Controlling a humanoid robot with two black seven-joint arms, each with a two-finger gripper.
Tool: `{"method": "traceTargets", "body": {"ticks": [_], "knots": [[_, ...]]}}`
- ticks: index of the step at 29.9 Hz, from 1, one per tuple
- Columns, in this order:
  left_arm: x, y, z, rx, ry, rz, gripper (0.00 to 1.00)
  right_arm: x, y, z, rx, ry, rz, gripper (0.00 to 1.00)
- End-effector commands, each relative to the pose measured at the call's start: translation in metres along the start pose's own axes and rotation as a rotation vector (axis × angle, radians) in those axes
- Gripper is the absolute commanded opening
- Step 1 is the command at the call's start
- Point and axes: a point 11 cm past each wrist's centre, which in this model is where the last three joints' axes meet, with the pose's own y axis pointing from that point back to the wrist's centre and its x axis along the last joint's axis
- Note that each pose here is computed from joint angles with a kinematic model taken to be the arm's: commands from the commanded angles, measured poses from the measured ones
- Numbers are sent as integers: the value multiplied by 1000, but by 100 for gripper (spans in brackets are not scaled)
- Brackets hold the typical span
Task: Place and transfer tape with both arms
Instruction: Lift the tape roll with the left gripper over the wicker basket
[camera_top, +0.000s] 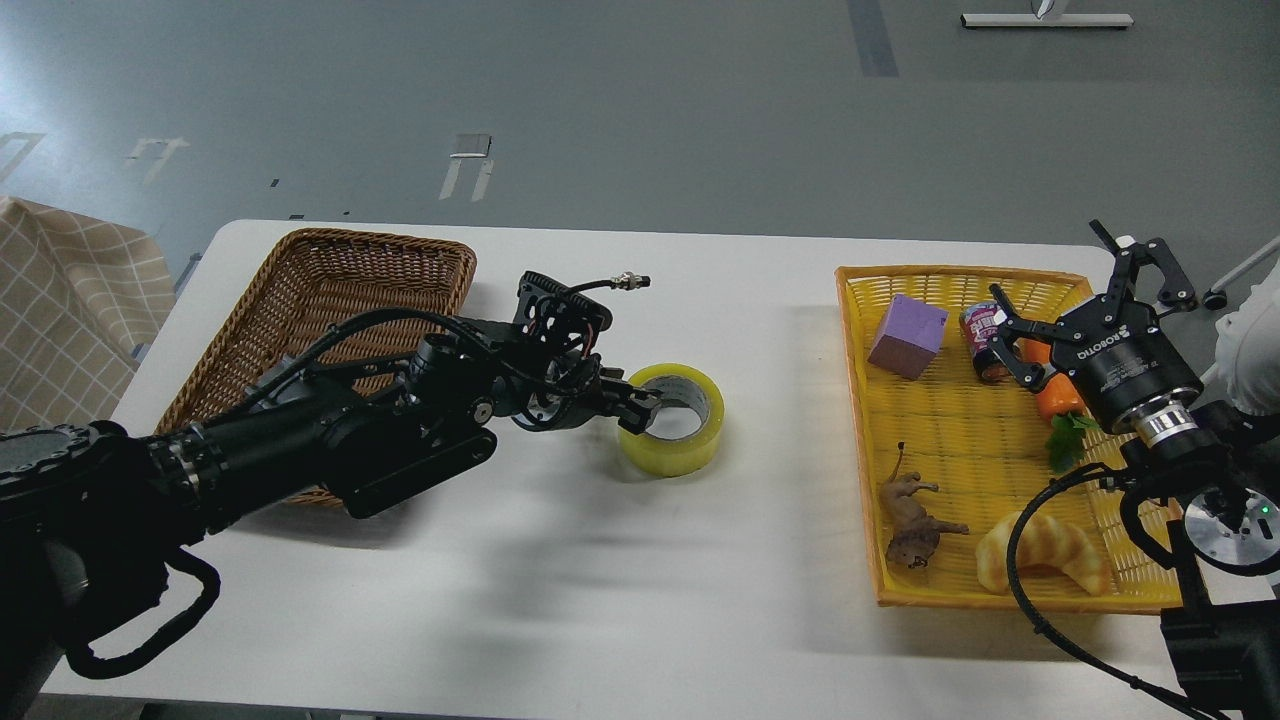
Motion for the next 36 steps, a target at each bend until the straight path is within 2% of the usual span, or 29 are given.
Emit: {"method": "traceTargets", "body": {"ticks": [1, 8, 10, 15, 19, 25, 30, 36], "knots": [[-1, -2, 7, -57, -32, 32, 0, 2, 0, 1, -2, -2, 5, 100], [36, 12, -2, -32, -69, 111, 0, 2, 0, 1, -3, -4, 6, 100], [62, 26, -12, -4, -93, 153, 0, 2, 1, 2, -3, -4, 7, 100], [91, 54, -33, 30, -93, 214, 0, 3, 1, 2, -4, -5, 8, 100], [93, 69, -51, 57, -71, 226, 0, 2, 0, 1, -3, -4, 6, 100], [89, 108, -99, 147, -57, 238, 0, 2, 0, 2, -5, -4, 7, 100], [74, 158, -140, 233, -47, 239, 0, 1, -1, 2, -3, -4, 2, 100], [53, 188, -171, 298, -19, 219, 0, 0, -2, 0, -1, -2, 0, 100]]}}
